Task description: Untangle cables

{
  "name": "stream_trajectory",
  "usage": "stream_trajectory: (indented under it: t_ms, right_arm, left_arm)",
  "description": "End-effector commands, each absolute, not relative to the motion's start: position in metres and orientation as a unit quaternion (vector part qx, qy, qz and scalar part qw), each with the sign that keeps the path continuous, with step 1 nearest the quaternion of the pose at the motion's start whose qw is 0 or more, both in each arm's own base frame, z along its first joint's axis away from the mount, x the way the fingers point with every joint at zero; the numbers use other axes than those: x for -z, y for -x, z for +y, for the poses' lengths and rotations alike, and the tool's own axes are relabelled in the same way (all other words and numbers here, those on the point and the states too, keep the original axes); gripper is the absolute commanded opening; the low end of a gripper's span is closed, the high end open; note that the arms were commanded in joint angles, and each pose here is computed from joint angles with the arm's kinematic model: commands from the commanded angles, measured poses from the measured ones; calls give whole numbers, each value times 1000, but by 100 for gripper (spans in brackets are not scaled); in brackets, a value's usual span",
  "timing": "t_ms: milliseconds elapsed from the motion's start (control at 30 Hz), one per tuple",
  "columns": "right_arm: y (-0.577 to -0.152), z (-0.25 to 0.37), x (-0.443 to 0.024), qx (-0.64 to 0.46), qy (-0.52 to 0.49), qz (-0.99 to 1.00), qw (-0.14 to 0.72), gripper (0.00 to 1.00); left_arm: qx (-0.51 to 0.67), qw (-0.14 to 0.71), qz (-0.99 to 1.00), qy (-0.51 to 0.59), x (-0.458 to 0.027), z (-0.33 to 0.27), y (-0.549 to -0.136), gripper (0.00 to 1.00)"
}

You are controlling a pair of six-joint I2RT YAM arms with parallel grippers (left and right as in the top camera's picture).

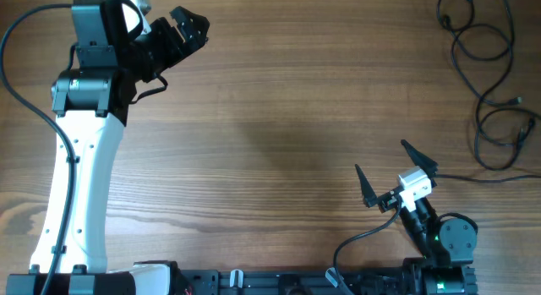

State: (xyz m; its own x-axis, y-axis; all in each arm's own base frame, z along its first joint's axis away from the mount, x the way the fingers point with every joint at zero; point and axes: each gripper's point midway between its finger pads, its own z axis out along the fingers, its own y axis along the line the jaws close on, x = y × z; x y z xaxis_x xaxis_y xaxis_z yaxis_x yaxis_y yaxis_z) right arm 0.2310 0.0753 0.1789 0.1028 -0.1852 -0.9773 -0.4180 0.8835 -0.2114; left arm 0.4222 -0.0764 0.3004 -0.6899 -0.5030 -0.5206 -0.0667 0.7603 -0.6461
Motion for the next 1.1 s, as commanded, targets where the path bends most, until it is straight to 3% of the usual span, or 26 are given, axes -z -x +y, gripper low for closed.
stream_trajectory:
  t_ms: [0,433,533,633,733,900,1067]
  right_arm:
    - [-229,80,-180,-97,231,661,707,100]
    - [-229,80,-180,-97,231,661,707,100]
    - [-229,80,-180,-97,231,661,707,100]
    - [-229,80,-180,-97,231,661,707,100]
    - [-229,80,-180,-97,231,661,707,100]
    - [-229,80,-180,-97,231,661,707,100]
    - [-229,80,-180,-97,231,661,707,100]
  left_arm:
    - [307,366,863,165,-308,-75,-423,100]
    - [295,362,870,158,-305,-73,-417,100]
    - [259,407,874,63,-320,-75,-406,100]
    - [220,453,863,-37,-328,-80,-381,100]
    - [209,519,827,-57,-328,-75,-357,100]
    - [171,627,752,-107,-286,-69,-290,100]
    - [151,669,719,-112,-240,-64,-249,100]
